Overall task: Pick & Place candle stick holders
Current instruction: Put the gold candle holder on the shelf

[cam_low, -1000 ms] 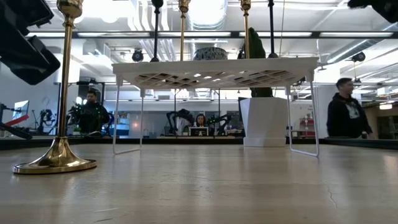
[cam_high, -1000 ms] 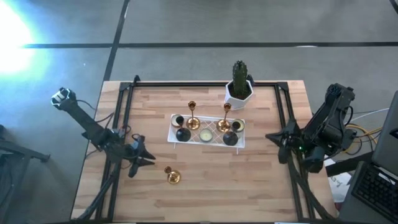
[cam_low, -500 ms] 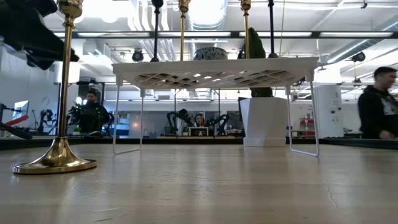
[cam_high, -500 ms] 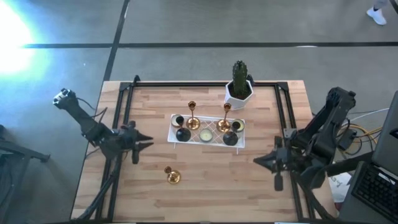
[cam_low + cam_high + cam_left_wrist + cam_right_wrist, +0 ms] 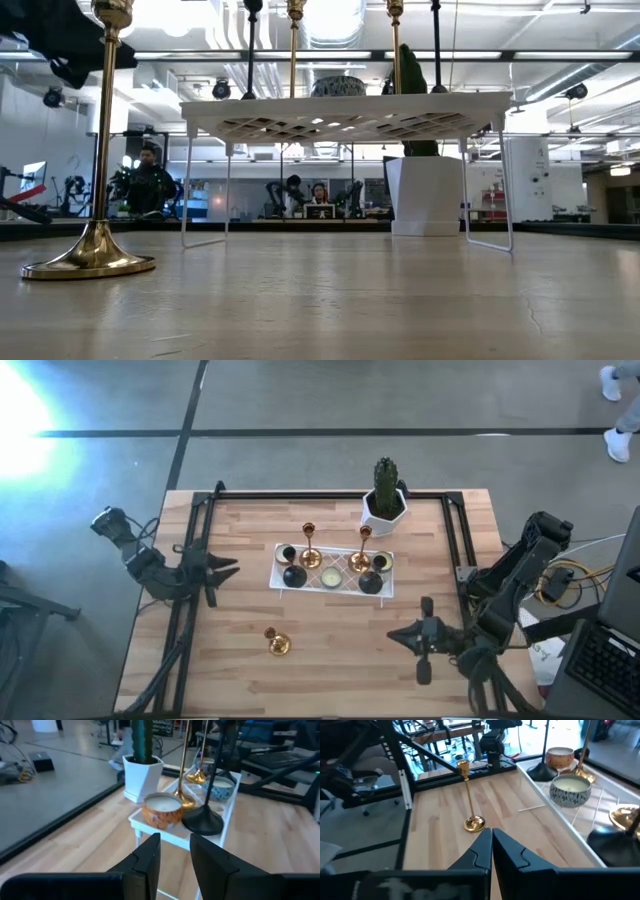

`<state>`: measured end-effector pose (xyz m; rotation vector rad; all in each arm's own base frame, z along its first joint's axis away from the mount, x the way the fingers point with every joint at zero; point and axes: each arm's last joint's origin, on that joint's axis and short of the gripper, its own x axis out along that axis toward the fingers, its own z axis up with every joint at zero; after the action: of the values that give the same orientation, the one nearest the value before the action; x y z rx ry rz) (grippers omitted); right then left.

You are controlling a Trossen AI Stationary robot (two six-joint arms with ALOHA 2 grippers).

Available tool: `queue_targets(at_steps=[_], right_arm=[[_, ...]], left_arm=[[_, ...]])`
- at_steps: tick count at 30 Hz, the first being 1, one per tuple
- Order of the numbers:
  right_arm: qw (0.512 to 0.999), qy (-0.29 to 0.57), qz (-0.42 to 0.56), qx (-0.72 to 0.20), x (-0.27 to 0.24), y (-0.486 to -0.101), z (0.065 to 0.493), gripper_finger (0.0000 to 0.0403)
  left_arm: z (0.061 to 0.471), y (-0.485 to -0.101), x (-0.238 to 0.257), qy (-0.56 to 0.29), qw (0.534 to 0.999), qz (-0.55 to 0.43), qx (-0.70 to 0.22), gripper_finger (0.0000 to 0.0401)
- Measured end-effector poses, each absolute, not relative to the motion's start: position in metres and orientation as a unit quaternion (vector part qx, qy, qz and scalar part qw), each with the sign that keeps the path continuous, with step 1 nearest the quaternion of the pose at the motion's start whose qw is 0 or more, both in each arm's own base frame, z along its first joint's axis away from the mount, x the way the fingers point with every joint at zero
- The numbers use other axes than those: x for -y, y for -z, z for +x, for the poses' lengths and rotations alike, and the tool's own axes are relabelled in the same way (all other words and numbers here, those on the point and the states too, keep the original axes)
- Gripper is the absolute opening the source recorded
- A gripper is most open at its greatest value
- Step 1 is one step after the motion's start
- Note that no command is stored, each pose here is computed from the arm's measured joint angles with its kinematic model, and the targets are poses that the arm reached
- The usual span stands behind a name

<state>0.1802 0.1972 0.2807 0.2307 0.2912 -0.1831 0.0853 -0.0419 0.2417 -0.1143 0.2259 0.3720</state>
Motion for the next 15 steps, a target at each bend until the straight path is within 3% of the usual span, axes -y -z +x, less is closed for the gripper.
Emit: queue_targets(at_steps=[5, 11, 15], right_arm=[[0.981, 0.098, 0.071, -0.153, -0.203, -0.276, 0.193, 0.0008], [0.981, 0.099, 0.060, -0.158, -0.198, -0.286, 0.188, 0.0008], [0.980, 0.123, 0.053, -0.147, -0.187, -0.295, 0.180, 0.0008]], left_arm=[[0.085, -0.246, 0.042, -0.167, 0.977, -0.063, -0.113, 0.0110], [0.085, -0.250, 0.052, 0.005, 0.981, -0.082, -0.174, 0.0110], [0.086, -0.245, 0.056, 0.041, 0.976, -0.081, -0.200, 0.0110]])
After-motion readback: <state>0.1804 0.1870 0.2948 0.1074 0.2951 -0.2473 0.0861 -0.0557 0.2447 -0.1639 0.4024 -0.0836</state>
